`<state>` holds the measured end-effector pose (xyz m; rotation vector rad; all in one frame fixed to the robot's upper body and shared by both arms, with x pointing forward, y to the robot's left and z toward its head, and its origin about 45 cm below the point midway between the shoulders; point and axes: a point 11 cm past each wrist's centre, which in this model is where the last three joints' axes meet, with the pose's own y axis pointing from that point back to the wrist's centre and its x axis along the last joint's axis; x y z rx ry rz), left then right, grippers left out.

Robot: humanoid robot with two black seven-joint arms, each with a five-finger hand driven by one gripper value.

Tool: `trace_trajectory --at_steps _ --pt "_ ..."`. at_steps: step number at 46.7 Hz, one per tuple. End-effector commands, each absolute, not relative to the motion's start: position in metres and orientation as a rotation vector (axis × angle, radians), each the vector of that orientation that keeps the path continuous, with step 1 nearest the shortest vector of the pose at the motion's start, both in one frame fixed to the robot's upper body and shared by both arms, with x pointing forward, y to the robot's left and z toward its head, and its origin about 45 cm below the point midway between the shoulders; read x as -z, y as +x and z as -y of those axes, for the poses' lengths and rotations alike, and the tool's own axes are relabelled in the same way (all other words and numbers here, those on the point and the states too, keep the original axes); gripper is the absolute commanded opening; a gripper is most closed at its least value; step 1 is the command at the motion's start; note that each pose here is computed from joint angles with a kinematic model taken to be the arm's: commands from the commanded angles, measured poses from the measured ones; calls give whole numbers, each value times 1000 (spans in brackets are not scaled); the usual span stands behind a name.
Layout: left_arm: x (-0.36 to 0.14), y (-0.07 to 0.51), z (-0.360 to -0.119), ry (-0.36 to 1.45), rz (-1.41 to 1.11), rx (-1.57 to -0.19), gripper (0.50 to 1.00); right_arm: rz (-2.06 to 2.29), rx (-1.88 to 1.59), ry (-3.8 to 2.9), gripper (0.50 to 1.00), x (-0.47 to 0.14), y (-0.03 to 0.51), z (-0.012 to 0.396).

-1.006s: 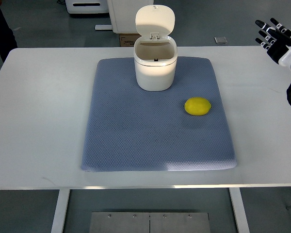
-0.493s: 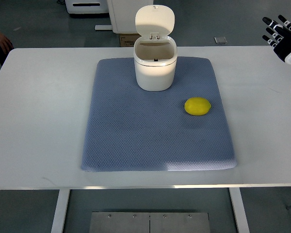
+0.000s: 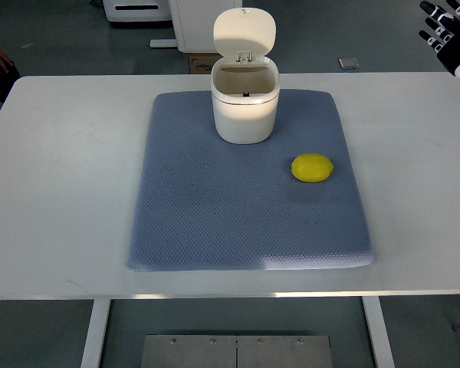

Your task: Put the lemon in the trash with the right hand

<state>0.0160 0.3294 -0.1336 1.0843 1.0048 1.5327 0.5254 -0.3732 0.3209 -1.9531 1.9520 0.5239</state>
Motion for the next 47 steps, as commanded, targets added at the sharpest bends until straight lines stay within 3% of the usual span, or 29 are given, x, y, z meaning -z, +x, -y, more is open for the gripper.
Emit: trace_trajectory --at_steps 1,7,20,24,47 --pt "134 16 -329 1084 -1005 -1533 1000 -1979 -498 -1891 1000 -321 523 388" --pt "134 16 -329 1084 -1005 -1533 1000 -2003 -460 -1838 1000 -320 521 399" --pt "134 16 -329 1085 -1004 -1531 1000 -1991 -479 -2026 1000 -299 513 383" --pt "134 15 -329 1086 -1005 -1531 1000 -1973 -387 -2161 1000 -309 504 391" --pt "134 16 -329 1084 -1005 -1533 1000 -1769 94 -2807 1000 -329 455 347"
